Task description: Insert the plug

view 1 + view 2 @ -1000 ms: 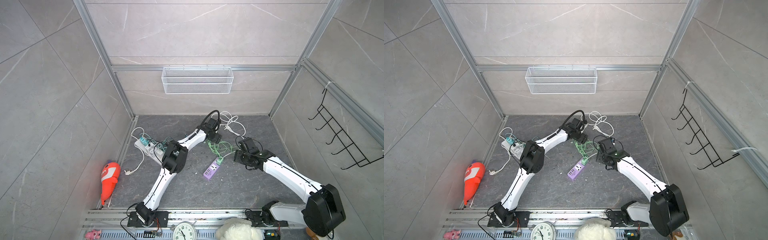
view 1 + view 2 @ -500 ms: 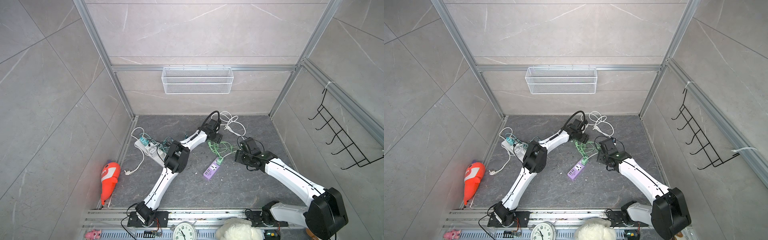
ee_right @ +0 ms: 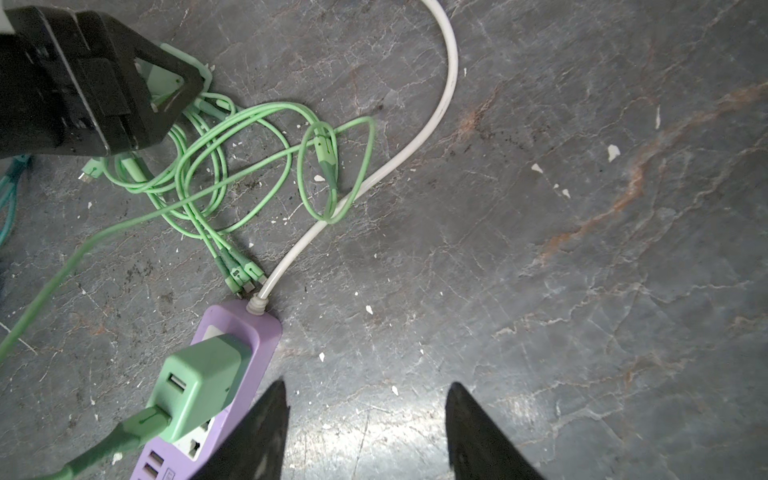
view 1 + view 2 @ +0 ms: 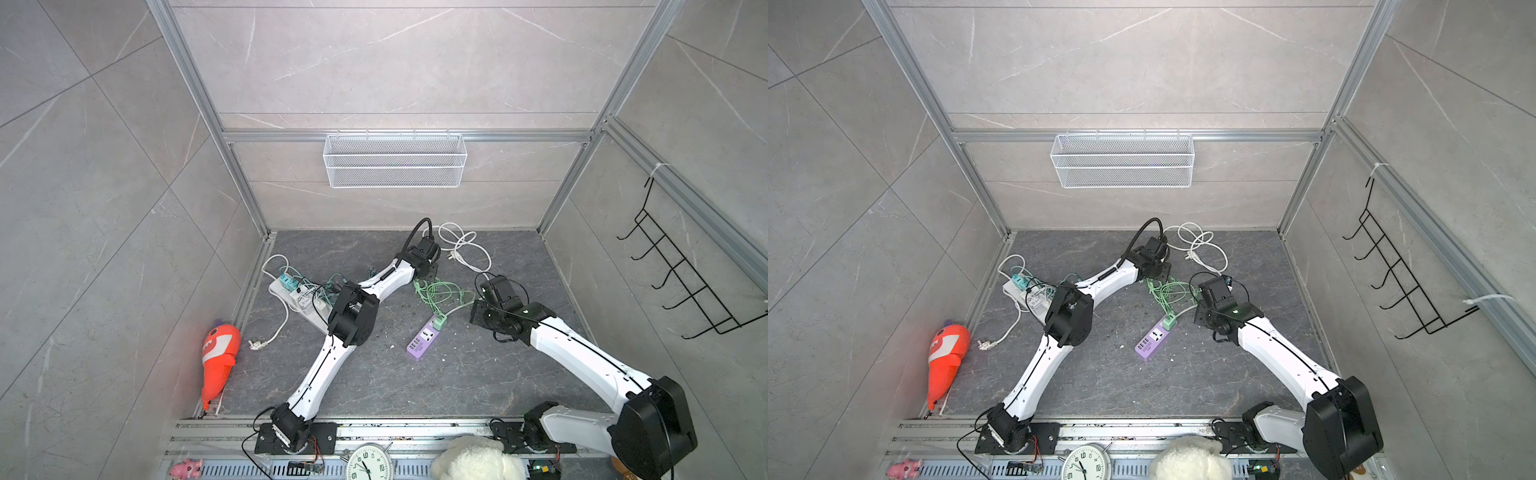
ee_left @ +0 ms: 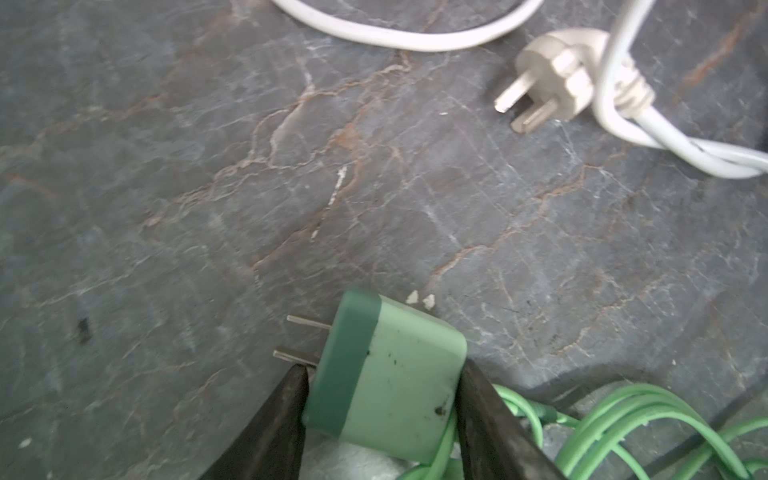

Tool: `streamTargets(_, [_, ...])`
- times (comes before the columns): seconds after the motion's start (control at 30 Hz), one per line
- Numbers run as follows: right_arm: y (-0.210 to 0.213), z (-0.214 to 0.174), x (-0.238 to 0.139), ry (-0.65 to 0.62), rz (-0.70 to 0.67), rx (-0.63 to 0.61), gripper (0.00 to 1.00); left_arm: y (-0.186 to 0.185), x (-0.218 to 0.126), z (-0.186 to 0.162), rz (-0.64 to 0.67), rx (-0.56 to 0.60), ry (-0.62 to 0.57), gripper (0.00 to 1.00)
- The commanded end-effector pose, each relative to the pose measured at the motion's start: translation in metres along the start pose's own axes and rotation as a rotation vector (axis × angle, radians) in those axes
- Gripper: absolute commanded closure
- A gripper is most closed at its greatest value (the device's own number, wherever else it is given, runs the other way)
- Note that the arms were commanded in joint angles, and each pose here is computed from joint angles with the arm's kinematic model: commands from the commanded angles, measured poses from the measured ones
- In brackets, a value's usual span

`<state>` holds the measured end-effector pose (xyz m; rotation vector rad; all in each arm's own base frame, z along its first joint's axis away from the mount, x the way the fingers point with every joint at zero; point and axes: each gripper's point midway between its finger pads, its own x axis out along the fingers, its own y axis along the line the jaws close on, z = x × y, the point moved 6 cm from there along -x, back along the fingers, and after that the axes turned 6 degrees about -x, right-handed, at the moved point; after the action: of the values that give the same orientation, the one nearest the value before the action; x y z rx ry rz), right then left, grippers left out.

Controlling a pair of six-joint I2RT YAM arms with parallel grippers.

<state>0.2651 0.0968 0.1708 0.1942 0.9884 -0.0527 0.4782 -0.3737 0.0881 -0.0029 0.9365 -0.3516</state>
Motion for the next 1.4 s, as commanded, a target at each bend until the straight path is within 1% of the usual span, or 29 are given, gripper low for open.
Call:
streamTargets(0.0, [0.000, -0.005, -0.001, 0.020, 0.023, -0.021, 0.39, 0.038, -0.019, -0.005, 0.149, -0.129, 0.035, 0.58])
streamTargets(0.13, [0.007, -0.007, 0.005, 0.063, 0.063, -0.072, 0.39, 0.061, -0.044, -0.014, 0.222, -0.243, 0.004, 0.58])
streamTargets(0.2, [0.014, -0.008, 0.010, 0.099, 0.097, -0.103, 0.40, 0.069, -0.064, -0.020, 0.235, -0.316, -0.026, 0.56])
streamTargets(0.27, [0.019, -0.010, 0.017, 0.127, 0.120, -0.119, 0.42, 0.077, -0.077, -0.028, 0.245, -0.391, -0.033, 0.57])
streamTargets(0.3, [0.020, -0.010, 0.019, 0.132, 0.128, -0.120, 0.43, 0.081, -0.081, -0.036, 0.253, -0.433, -0.024, 0.59])
streamTargets(0.4, [0.025, -0.010, 0.022, 0.128, 0.160, -0.128, 0.43, 0.087, -0.090, -0.051, 0.238, -0.522, 0.003, 0.57])
streamTargets(0.47, [0.027, -0.009, 0.022, 0.131, 0.169, -0.134, 0.43, 0.088, -0.093, -0.058, 0.226, -0.561, 0.030, 0.56])
streamTargets(0.57, [0.029, -0.008, 0.022, 0.135, 0.172, -0.142, 0.43, 0.087, -0.093, -0.067, 0.197, -0.593, 0.070, 0.48])
streamTargets(0.67, [0.028, -0.008, 0.021, 0.131, 0.169, -0.141, 0.43, 0.086, -0.097, -0.072, 0.180, -0.604, 0.082, 0.43])
streamTargets(0.77, [0.027, -0.009, 0.020, 0.129, 0.165, -0.142, 0.43, 0.084, -0.109, -0.073, 0.159, -0.592, 0.059, 0.33])
streamTargets(0.87, [0.026, -0.009, 0.019, 0.128, 0.157, -0.144, 0.43, 0.086, -0.123, -0.074, 0.156, -0.562, 0.059, 0.27])
streamTargets(1.0, [0.027, -0.006, 0.016, 0.116, 0.163, -0.145, 0.43, 0.086, -0.148, -0.071, 0.142, -0.468, 0.069, 0.19])
streamTargets(1.07, [0.026, -0.006, 0.016, 0.113, 0.162, -0.143, 0.43, 0.087, -0.162, -0.067, 0.153, -0.369, 0.070, 0.18])
streamTargets(1.13, [0.026, -0.006, 0.015, 0.110, 0.161, -0.145, 0.43, 0.089, -0.176, -0.061, 0.175, -0.243, 0.076, 0.17])
streamTargets(1.17, [0.025, -0.006, 0.014, 0.108, 0.159, -0.144, 0.43, 0.091, -0.183, -0.058, 0.196, -0.150, 0.088, 0.17])
streamTargets(1.23, [0.025, -0.007, 0.013, 0.105, 0.159, -0.140, 0.43, 0.090, -0.193, -0.056, 0.185, 0.059, 0.113, 0.16])
streamTargets(1.3, [0.023, -0.008, 0.012, 0.102, 0.160, -0.132, 0.43, 0.091, -0.201, -0.065, 0.169, 0.305, 0.165, 0.17])
streamTargets(1.37, [0.022, -0.010, 0.011, 0.101, 0.162, -0.127, 0.43, 0.094, -0.203, -0.077, 0.157, 0.474, 0.170, 0.19])
